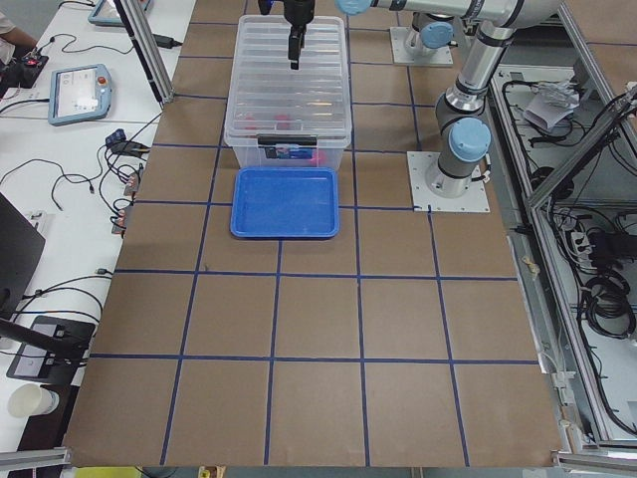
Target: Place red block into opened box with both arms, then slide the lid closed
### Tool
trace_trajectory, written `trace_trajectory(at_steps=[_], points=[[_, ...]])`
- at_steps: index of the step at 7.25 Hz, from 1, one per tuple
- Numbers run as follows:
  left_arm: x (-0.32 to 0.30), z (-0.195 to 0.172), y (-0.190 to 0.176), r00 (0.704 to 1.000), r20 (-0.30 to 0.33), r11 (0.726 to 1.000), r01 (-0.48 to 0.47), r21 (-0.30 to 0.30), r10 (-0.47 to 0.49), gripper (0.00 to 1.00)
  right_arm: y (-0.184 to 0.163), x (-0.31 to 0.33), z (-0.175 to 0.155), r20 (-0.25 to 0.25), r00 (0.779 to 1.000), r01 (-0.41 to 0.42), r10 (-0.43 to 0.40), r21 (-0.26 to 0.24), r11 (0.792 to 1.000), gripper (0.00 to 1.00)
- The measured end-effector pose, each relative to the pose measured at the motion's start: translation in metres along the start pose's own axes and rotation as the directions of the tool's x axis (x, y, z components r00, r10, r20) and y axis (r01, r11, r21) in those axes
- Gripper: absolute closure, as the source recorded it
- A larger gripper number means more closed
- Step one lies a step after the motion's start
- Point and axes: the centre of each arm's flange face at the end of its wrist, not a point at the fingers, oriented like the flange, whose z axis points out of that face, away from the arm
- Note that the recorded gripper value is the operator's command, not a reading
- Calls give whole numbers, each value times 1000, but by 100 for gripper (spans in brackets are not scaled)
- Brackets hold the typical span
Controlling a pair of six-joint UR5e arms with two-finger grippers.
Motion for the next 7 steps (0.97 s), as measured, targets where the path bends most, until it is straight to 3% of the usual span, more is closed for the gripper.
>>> trace_trajectory(at_steps=[7], points=[[1,0,2,1000,-2,1000,-1,-11,1,0,-1,1,0,-1,1000,0,0,2,1000,0]])
